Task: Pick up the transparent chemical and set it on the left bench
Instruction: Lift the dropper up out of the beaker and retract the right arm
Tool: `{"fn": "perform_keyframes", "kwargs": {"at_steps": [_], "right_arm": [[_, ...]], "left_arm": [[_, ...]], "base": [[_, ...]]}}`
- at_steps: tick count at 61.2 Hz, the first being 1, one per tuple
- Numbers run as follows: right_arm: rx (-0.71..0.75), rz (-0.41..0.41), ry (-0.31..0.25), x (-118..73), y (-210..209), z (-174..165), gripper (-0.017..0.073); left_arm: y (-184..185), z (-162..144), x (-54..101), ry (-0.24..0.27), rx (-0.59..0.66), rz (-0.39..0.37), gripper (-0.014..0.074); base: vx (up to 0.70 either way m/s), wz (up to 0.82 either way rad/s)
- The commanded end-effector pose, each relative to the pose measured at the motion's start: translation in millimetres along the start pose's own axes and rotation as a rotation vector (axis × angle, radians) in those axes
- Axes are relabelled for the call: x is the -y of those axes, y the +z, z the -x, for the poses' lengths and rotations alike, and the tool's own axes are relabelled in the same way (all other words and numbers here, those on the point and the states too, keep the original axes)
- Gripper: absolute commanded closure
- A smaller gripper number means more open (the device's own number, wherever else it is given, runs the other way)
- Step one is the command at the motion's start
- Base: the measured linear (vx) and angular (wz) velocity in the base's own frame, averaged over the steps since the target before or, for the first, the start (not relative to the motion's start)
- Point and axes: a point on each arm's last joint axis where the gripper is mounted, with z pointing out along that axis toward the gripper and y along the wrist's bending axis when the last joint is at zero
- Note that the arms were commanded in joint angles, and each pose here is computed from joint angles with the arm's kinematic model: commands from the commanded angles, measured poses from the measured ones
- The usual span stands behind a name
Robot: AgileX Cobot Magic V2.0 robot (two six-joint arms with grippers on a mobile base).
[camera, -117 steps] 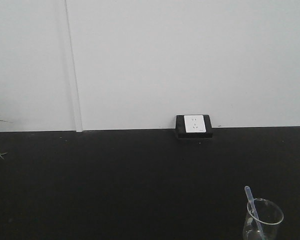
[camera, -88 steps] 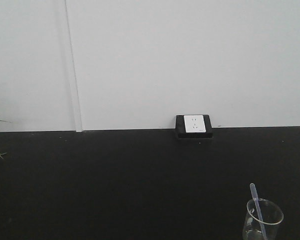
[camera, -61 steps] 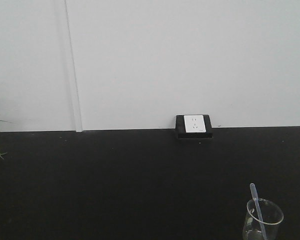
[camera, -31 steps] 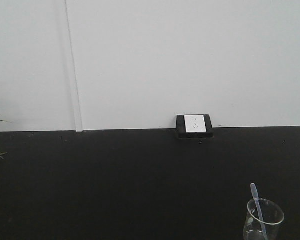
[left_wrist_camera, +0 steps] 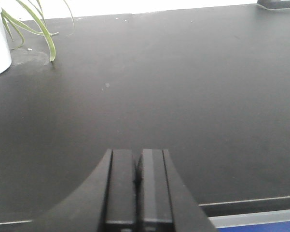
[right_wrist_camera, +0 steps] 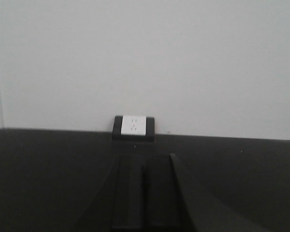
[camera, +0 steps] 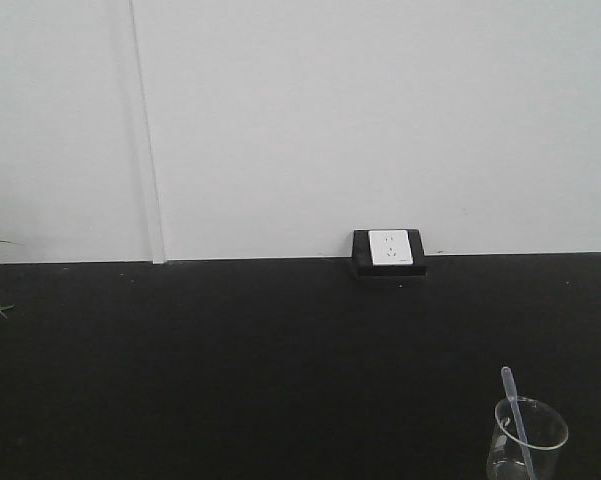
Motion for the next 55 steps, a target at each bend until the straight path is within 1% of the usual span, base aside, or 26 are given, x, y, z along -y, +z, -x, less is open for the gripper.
{"fn": "perform_keyframes", "kwargs": {"at_steps": [1, 3, 5, 12, 19, 25, 29, 42, 55], "right_arm": [[0.058, 0.067, -0.082, -3.7, 19, 12, 0.0442], [0.026, 0.084, -0.099, -4.4, 27, 9, 0.0412], [0.008, 0.094, -0.103, -4.4, 34, 9, 0.0379], [-0.064, 0.099, -0.066, -1.8, 62, 3, 0.0232], [-0.109, 0.104, -0.059, 0.8, 91, 0, 0.0095], [-0.142, 0.107, -0.054, 2.9, 116, -5, 0.0038], [-0.16, 0.108, -0.048, 4.3, 132, -9, 0.0032], [-0.197, 0.106, 0.008, 8.2, 180, -22, 0.0041], [-0.246, 0.1, 0.1, 10.0, 210, -38, 0.005]], "left_arm": [[-1, 3, -0.1, -0.009, 0.081, 0.002, 0.0597], [-1, 3, -0.1, -0.009, 0.081, 0.002, 0.0597], [-1, 3, -0.1, -0.009, 0.081, 0.002, 0.0597], [-1, 3, -0.1, -0.009, 0.081, 0.002, 0.0597], [-1, 3, -0.1, -0.009, 0.081, 0.002, 0.0597], [-1, 3, -0.1, -0.009, 0.081, 0.002, 0.0597], [-1, 3, -0.1, -0.009, 0.081, 0.002, 0.0597], [-1, 3, -0.1, -0.009, 0.081, 0.002, 0.0597], [-1, 3, -0.1, -0.009, 0.081, 0.002, 0.0597]], "base": [[0.0, 0.0], [0.0, 0.0], [0.0, 0.0], [0.0, 0.0], [0.0, 0.0], [0.0, 0.0], [0.0, 0.0], [0.0, 0.0], [0.0, 0.0]]}}
